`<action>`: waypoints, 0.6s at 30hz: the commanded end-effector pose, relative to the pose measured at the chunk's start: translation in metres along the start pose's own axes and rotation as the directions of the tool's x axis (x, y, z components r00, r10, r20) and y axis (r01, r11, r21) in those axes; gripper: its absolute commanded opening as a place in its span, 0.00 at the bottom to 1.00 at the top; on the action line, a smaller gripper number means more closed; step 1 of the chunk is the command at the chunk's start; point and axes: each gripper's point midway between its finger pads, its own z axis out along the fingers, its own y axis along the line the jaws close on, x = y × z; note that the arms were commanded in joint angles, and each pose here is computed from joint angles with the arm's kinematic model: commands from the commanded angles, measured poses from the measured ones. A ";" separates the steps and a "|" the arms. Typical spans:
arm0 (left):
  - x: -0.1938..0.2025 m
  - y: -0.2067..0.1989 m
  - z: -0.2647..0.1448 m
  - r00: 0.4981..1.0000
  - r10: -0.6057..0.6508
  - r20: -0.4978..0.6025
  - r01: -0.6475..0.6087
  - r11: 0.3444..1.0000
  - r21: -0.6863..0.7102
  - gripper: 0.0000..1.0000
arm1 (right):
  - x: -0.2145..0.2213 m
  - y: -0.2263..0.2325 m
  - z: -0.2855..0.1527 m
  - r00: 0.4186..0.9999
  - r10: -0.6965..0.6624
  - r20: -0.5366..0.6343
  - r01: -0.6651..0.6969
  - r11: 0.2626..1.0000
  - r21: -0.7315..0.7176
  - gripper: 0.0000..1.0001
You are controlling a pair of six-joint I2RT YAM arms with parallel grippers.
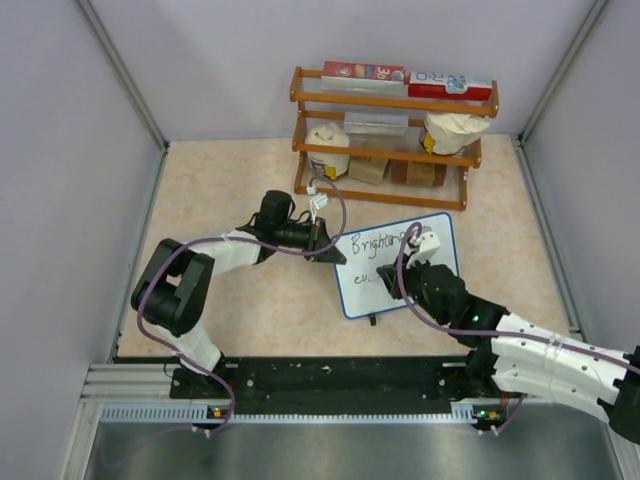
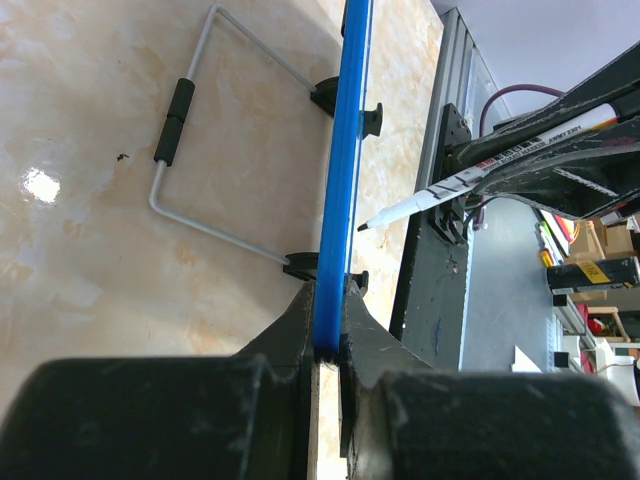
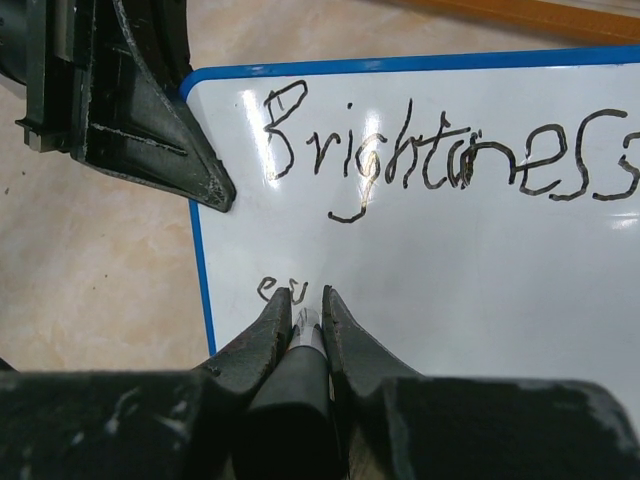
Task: Write a sentence on the whiteboard
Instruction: Write with the whiteboard marker on the whiteboard.
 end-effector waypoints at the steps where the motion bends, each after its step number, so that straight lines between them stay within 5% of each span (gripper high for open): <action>1: 0.019 0.039 0.005 0.998 0.057 -0.037 -0.062 0.985 -0.159 0.00 | -0.007 0.005 0.002 0.999 0.027 0.029 -0.027 0.999 -0.018 0.00; 18: 0.019 0.038 0.005 0.998 0.058 -0.037 -0.064 0.985 -0.160 0.00 | -0.003 -0.001 0.007 0.999 0.036 0.030 -0.036 0.999 0.011 0.00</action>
